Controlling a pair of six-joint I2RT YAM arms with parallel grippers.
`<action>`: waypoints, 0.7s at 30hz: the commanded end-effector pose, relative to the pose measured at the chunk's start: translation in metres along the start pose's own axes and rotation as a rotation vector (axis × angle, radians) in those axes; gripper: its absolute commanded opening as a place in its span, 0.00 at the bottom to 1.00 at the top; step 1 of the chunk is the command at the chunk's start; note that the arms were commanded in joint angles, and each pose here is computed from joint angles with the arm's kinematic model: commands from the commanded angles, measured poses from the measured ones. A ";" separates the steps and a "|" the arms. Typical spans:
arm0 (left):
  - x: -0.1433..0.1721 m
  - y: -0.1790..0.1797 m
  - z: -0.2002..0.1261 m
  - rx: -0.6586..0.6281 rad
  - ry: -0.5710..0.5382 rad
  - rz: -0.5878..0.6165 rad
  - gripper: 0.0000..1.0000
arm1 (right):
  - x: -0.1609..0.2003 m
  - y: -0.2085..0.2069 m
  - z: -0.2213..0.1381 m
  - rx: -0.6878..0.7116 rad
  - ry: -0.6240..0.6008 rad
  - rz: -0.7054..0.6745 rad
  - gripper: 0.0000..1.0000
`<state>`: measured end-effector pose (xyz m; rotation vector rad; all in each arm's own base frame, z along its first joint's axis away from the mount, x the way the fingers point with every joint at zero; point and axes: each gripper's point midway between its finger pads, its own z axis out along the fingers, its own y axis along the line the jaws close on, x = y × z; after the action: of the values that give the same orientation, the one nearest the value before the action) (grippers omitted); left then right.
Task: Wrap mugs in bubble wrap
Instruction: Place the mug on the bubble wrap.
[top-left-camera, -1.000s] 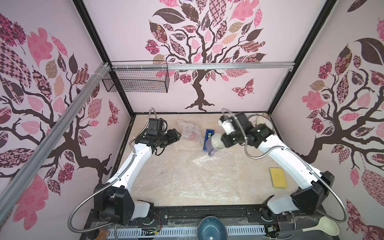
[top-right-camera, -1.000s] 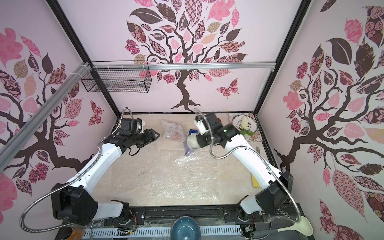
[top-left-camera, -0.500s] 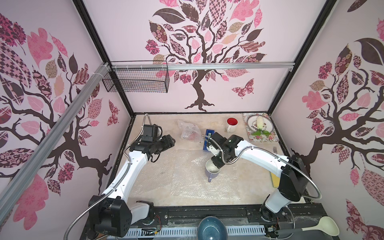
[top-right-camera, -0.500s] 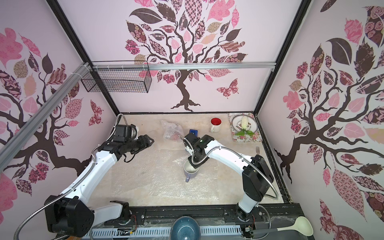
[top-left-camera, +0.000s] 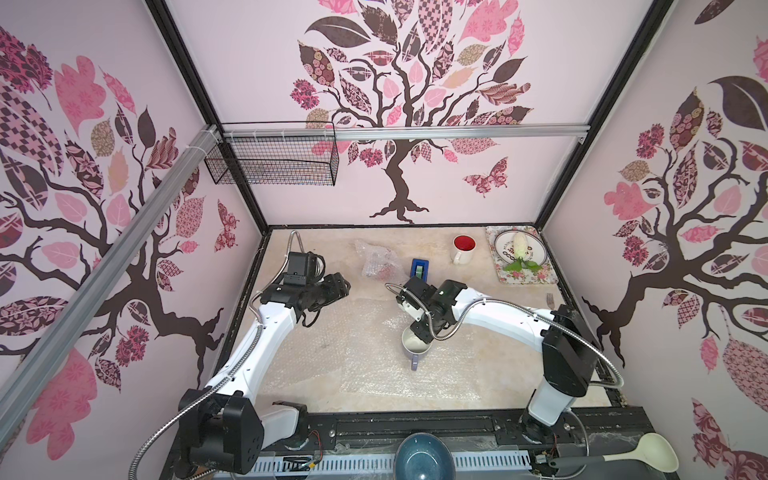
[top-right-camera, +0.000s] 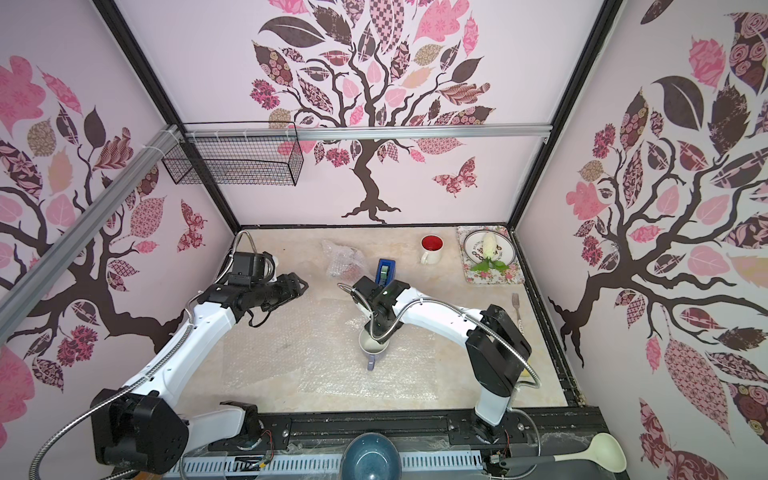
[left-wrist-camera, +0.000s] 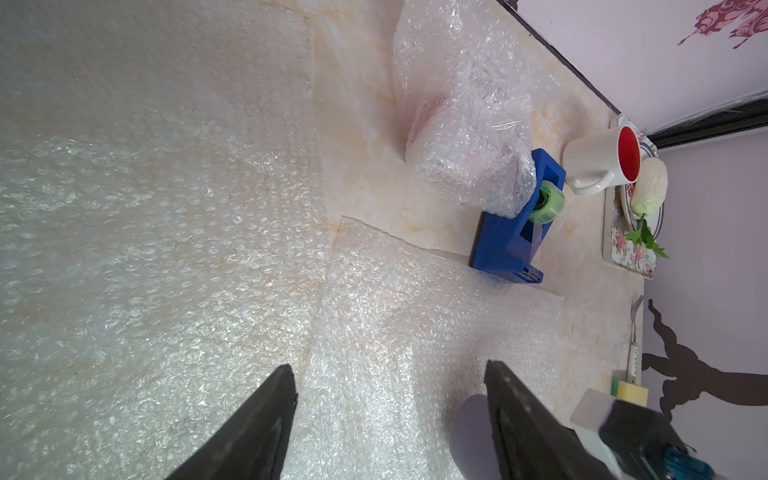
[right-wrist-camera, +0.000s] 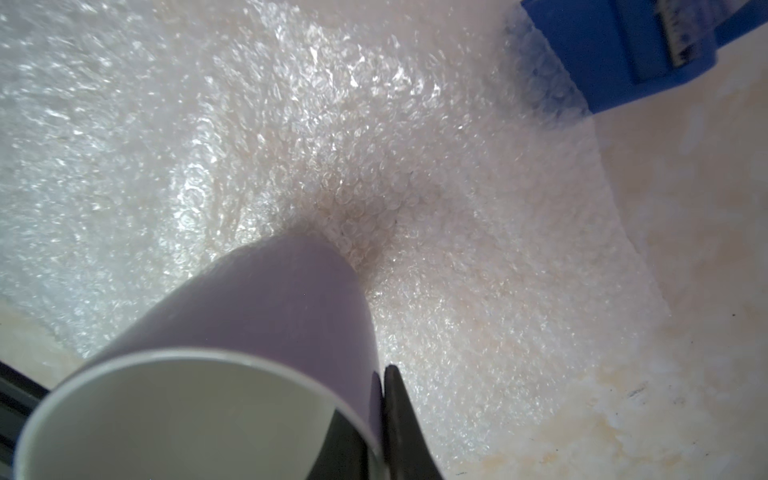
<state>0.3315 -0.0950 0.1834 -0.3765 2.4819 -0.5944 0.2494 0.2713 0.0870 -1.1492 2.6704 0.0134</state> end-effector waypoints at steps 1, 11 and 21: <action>0.005 0.005 0.010 -0.003 0.015 0.012 0.74 | -0.025 0.003 -0.002 -0.010 -0.057 -0.017 0.00; 0.007 0.000 0.012 0.013 0.026 0.021 0.74 | -0.026 -0.003 -0.003 0.026 -0.069 0.021 0.53; 0.025 -0.050 0.007 0.149 0.074 0.105 0.74 | 0.098 -0.060 -0.079 -0.082 -0.027 0.807 0.83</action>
<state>0.3214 -0.1351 0.1819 -0.2339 2.5175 -0.6810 0.2721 0.2000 0.1588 -0.3724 2.7381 0.2487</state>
